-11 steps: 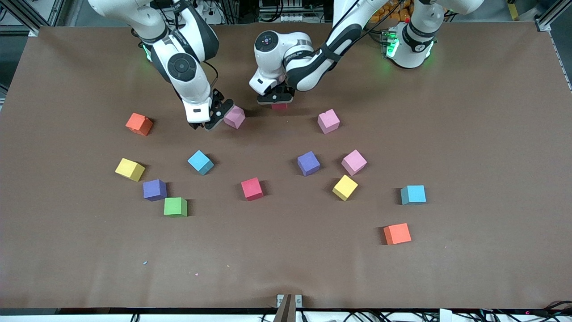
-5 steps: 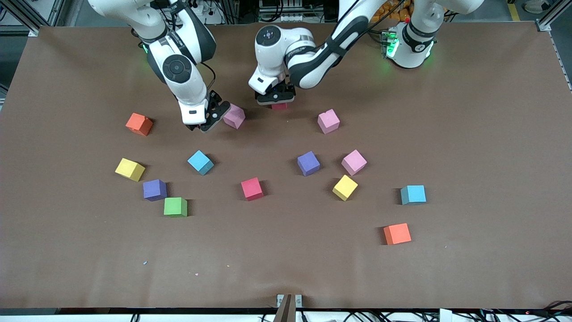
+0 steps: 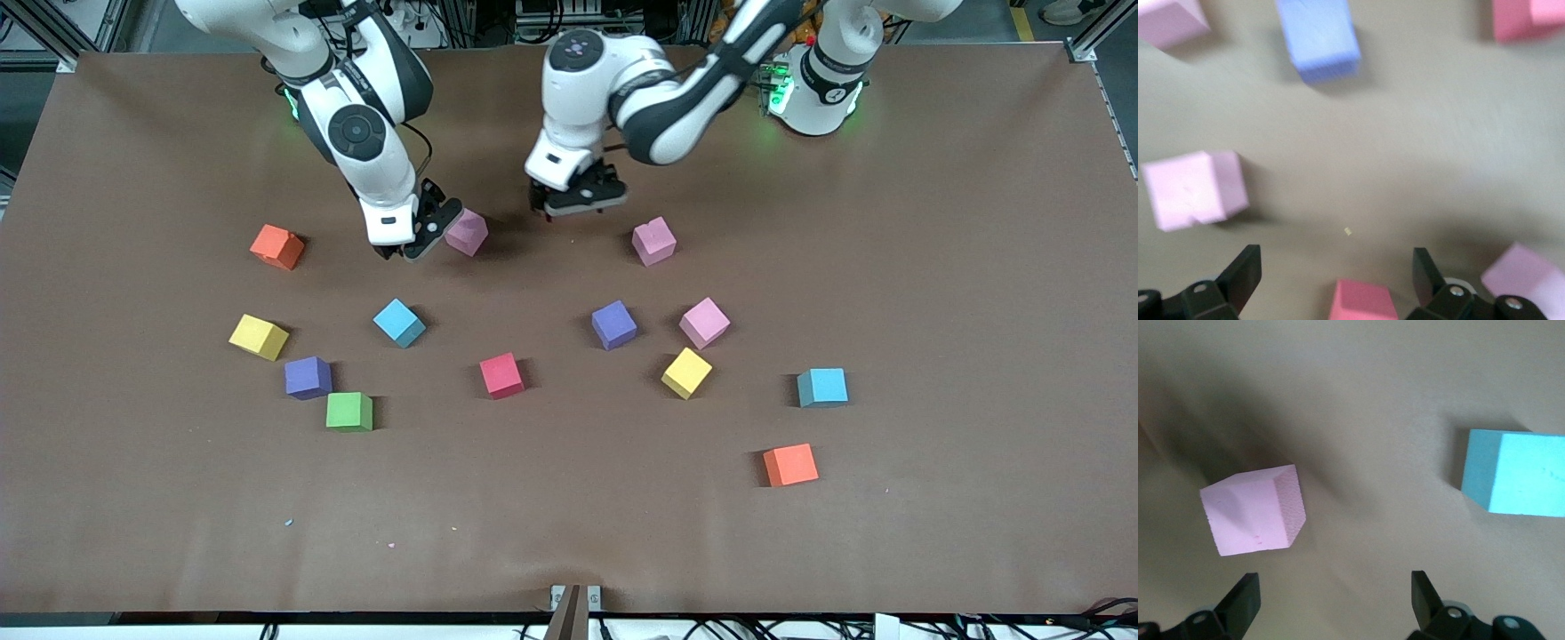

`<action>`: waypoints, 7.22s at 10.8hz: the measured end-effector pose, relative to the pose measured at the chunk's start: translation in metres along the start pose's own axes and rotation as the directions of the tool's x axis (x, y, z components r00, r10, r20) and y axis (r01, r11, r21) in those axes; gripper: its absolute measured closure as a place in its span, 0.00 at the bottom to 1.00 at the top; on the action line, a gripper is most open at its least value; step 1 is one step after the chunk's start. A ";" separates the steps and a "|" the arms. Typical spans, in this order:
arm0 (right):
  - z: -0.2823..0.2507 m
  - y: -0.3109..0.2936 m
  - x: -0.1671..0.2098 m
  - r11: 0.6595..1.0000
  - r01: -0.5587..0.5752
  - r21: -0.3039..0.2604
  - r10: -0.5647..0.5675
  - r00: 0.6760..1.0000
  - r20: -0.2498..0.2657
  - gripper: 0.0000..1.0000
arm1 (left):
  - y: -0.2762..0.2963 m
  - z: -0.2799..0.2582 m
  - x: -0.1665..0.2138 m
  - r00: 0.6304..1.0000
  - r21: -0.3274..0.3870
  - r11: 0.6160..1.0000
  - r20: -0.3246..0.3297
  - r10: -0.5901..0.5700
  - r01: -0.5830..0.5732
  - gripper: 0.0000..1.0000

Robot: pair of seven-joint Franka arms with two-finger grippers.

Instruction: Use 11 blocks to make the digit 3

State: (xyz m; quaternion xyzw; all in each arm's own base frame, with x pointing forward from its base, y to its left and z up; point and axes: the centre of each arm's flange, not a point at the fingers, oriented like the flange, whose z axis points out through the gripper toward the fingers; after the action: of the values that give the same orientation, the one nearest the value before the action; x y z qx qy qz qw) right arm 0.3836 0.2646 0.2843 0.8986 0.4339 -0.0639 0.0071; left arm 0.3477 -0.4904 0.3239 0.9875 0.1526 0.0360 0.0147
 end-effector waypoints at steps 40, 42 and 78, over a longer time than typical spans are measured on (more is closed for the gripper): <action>0.084 -0.201 0.050 0.838 0.538 -0.089 -0.544 0.836 -0.071 0.38 | -0.080 0.097 -0.016 0.269 0.252 0.271 0.045 -0.962 0.929 0.46; 0.087 -0.204 0.055 0.838 0.538 -0.087 -0.544 0.836 -0.069 0.38 | -0.080 0.098 -0.019 0.250 0.268 0.253 0.047 -0.967 0.930 0.46; 0.057 0.153 0.074 0.977 -0.199 -0.072 0.195 0.979 -0.054 0.00 | -0.044 0.117 -0.065 0.273 0.319 0.309 0.154 -0.950 0.896 0.02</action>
State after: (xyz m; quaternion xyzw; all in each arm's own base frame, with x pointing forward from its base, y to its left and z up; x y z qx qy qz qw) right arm 0.5427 0.2226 0.2124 0.9375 0.3449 -0.0252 0.0378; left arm 0.2811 -0.4707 0.2014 0.7018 0.6960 -0.1497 -0.0266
